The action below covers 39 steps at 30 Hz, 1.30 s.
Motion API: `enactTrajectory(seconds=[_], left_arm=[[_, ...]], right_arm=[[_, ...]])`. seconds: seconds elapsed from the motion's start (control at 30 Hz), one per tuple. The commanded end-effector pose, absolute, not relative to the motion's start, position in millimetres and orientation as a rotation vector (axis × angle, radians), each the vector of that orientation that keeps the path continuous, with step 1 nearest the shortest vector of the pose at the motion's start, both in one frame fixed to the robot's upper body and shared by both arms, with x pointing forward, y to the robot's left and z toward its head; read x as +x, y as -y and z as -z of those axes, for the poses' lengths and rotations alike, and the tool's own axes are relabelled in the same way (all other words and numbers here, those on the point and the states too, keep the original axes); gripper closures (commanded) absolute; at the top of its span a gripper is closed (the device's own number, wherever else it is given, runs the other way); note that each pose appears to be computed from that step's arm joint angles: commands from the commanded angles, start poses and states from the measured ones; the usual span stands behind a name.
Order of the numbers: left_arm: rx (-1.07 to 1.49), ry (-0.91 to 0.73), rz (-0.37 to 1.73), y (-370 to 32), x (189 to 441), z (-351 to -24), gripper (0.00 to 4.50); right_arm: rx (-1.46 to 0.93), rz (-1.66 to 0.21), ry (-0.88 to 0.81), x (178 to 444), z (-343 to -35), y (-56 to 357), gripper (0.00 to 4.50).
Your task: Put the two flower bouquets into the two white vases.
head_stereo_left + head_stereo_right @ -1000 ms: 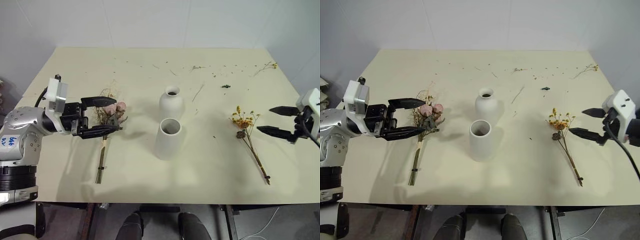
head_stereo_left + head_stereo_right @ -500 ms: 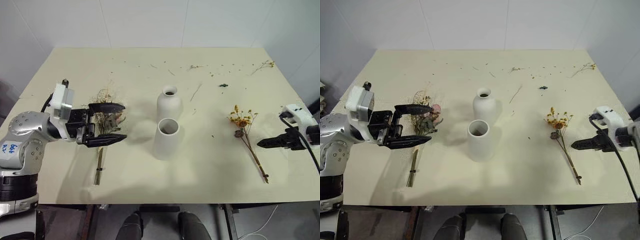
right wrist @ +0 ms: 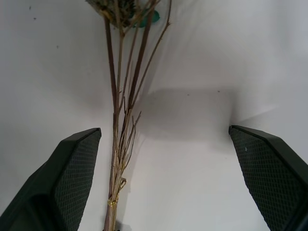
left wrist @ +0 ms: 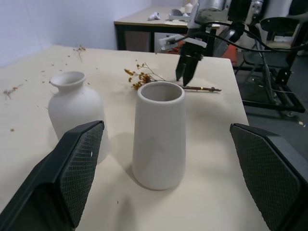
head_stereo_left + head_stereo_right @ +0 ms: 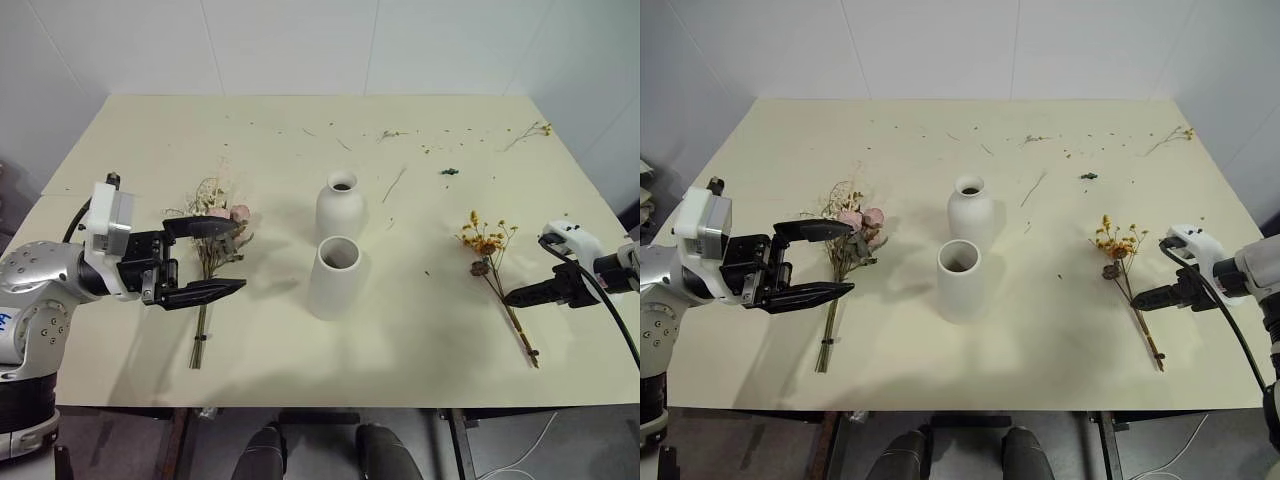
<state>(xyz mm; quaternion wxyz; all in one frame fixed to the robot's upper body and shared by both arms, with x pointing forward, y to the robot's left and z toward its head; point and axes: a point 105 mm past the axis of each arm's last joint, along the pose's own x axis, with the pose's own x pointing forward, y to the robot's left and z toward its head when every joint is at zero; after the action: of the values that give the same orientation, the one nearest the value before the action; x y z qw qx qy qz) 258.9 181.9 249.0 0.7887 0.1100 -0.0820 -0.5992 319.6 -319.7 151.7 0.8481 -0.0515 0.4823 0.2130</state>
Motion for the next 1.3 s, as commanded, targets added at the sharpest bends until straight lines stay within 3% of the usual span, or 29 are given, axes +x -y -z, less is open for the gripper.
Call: enactTrajectory(seconds=[0.03, 0.23, 0.6, 0.73, 0.87, 1.1, 1.27, 1.3], left_arm=[[0.26, 0.217, 1.293, -179.9, 251.5, -256.8, 0.0], [0.244, 0.204, 1.282, -181.7, 249.4, -254.7, 0.0], [0.201, 0.197, 1.276, -179.3, 249.2, -247.8, 0.0], [0.201, 0.196, 1.272, -180.1, 249.5, -248.6, 0.0], [0.215, 0.197, 1.27, -181.9, 251.1, -252.9, 0.0], [0.238, 0.205, 1.259, -184.7, 254.1, -257.6, 0.0], [0.249, 0.211, 1.254, -186.9, 258.4, -259.4, 0.0], [0.249, 0.215, 1.25, -187.7, 259.9, -260.3, 0.0]], right_arm=[[-0.159, -0.494, -1.011, 320.4, -145.8, 310.1, 0.4], [-0.182, -0.483, -0.991, 319.1, -150.7, 312.0, 2.26], [-0.234, -0.466, -0.997, 313.9, -160.3, 320.3, 2.26], [-0.245, -0.49, -1.015, 311.9, -152.9, 316.1, 3.16], [-0.241, -0.49, -1.009, 316.2, -146.3, 314.6, 4.44], [-0.231, -0.461, -0.946, 325.9, -150.8, 318.0, 4.44], [-0.238, -0.502, -0.622, 352.8, -198.5, 309.4, 4.44], [-0.249, -0.578, -0.492, 355.8, -216.3, 297.6, 4.44]])
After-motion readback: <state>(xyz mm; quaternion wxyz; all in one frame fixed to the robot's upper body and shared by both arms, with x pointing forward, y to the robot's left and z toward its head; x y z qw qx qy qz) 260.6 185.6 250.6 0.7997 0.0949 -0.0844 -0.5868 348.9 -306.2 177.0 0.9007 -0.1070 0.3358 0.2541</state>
